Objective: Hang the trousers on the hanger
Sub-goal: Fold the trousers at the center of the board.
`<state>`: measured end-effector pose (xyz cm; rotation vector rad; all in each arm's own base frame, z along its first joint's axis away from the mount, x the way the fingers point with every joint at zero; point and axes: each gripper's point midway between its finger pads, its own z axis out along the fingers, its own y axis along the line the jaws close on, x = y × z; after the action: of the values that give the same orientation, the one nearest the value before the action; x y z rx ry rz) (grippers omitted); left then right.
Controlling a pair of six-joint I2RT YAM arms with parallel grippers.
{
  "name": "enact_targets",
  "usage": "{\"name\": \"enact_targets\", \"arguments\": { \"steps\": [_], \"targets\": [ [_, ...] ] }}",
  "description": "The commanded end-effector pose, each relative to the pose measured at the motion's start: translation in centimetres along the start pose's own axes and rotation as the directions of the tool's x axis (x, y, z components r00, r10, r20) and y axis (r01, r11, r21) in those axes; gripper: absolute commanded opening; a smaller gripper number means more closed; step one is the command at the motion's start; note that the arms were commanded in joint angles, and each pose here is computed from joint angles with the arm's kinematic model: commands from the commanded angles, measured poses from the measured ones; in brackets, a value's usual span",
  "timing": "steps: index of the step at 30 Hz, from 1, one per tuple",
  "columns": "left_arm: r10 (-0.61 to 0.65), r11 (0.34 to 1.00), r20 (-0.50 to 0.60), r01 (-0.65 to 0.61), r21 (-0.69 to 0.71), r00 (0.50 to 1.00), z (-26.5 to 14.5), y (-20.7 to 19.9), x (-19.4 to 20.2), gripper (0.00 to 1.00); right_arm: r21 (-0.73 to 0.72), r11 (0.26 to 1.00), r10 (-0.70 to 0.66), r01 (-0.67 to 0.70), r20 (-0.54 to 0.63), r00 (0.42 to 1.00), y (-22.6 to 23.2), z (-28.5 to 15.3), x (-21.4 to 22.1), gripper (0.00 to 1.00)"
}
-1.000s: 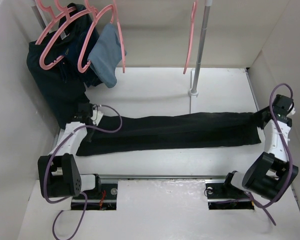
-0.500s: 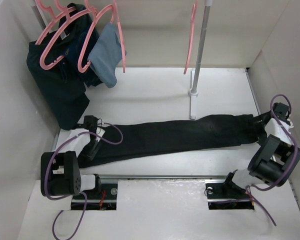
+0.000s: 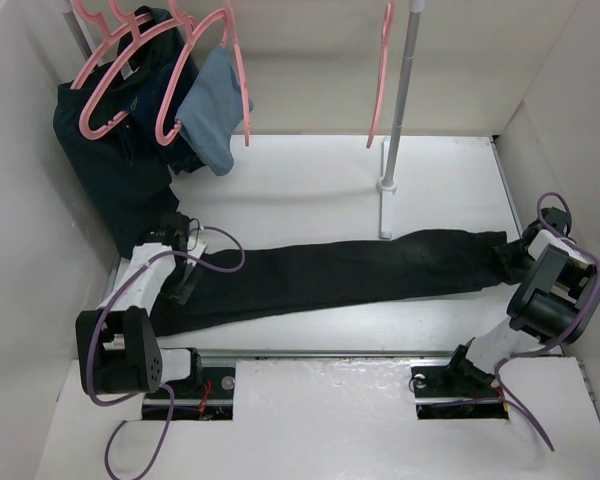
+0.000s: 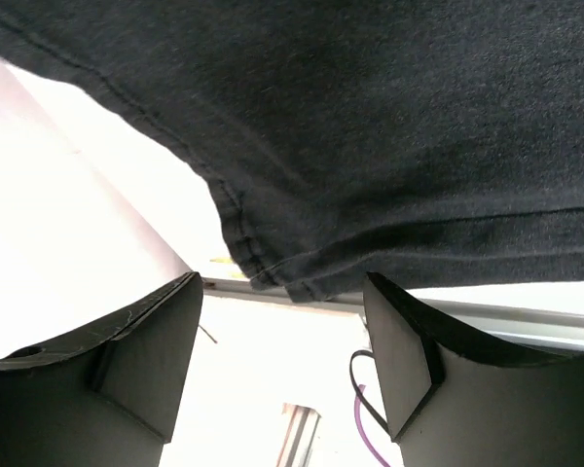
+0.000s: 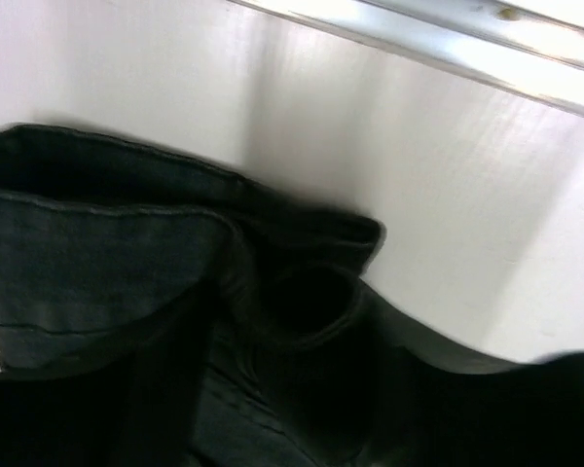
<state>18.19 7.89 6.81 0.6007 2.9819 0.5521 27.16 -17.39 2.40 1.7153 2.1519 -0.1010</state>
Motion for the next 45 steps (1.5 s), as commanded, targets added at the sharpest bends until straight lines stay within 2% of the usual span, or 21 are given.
{"name": "enact_targets", "arguments": {
  "steps": [1,2,5,9,11,15,18,20,23,25,28,32,33,36,39,40,45],
  "targets": [
    [-0.022,1.000,0.022,0.022,-0.001,1.000,-1.9,0.6,-0.2,0.64,-0.024,0.999,0.034,-0.035,-0.018,0.999,1.0,0.6,-0.1,0.57],
    [-0.022,1.000,0.022,0.022,-0.001,1.000,-1.9,0.6,-0.2,0.64,-0.056,0.998,0.035,-0.036,-0.019,0.999,1.6,0.7,-0.1,0.48],
    [-0.028,1.000,0.040,0.028,-0.008,0.999,-2.3,1.0,-0.7,0.64,-0.067,0.997,0.037,-0.037,-0.008,0.999,1.7,0.7,-0.3,0.00],
    [-0.048,0.999,0.064,0.048,-0.007,0.997,-2.9,1.3,-0.8,0.67,-0.114,0.993,0.044,-0.039,0.041,0.998,2.4,-0.2,-1.1,0.00],
    [-0.067,0.998,0.077,0.066,0.009,0.995,-3.0,1.7,-1.0,0.69,-0.175,0.984,0.054,-0.038,0.092,0.994,3.4,-2.2,-2.3,0.00],
    [-0.081,0.997,0.130,0.080,0.012,0.988,-3.6,2.1,-2.3,0.70,-0.289,0.957,0.095,-0.013,0.270,0.958,6.2,-9.2,-7.0,0.00],
    [-0.092,0.995,0.155,0.083,0.060,0.984,-3.2,1.4,-3.4,0.70,-0.298,0.953,0.094,0.053,0.458,0.884,7.7,-16.1,-10.0,0.00],
    [-0.115,0.991,0.150,0.105,0.078,0.982,-2.7,1.1,-4.2,0.70,-0.335,0.932,0.079,0.138,0.559,0.825,9.9,-21.2,-9.9,0.00],
    [-0.098,0.991,0.117,0.087,0.099,0.988,-1.8,-0.2,-4.7,0.70,-0.357,0.915,0.095,0.191,0.647,0.756,10.7,-26.0,-10.0,0.00],
    [-0.077,0.993,0.121,0.065,0.103,0.990,-1.5,-1.0,-5.2,0.70,-0.345,0.911,0.102,0.227,0.720,0.687,10.4,-29.4,-10.2,0.00],
    [-0.062,0.991,0.150,0.043,0.129,0.987,-1.5,-2.4,-6.6,0.70,-0.374,0.863,0.096,0.340,0.782,0.616,12.1,-34.5,-8.4,0.00],
    [-0.045,0.982,0.167,0.013,0.187,0.985,-1.1,-4.7,-8.4,0.71,-0.376,0.821,0.063,0.430,0.808,0.586,13.4,-37.6,-4.1,0.00],
    [-0.064,0.983,0.167,0.033,0.180,0.984,-0.9,-4.7,-8.7,0.71,-0.406,0.772,0.040,0.489,0.799,0.600,14.1,-38.4,-1.2,0.00],
    [-0.057,0.994,0.113,0.046,0.096,0.992,0.4,-3.9,-8.3,0.71,-0.442,0.711,0.021,0.546,0.791,0.612,13.2,-39.8,3.6,0.00],
    [-0.052,0.998,0.085,0.050,0.030,0.995,1.3,-3.1,-7.4,0.71,-0.490,0.640,0.009,0.593,0.776,0.631,12.0,-40.6,6.8,0.00],
    [-0.051,0.998,0.082,0.049,0.031,0.995,1.5,-3.3,-7.2,0.71,-0.520,0.582,-0.012,0.625,0.764,0.646,11.9,-41.2,8.9,0.00],
    [-0.078,0.997,0.072,0.076,0.026,0.994,2.0,-2.1,-6.5,0.74,-0.528,0.492,-0.083,0.692,0.763,0.641,10.1,-41.2,13.5,0.00]
  ]
}}
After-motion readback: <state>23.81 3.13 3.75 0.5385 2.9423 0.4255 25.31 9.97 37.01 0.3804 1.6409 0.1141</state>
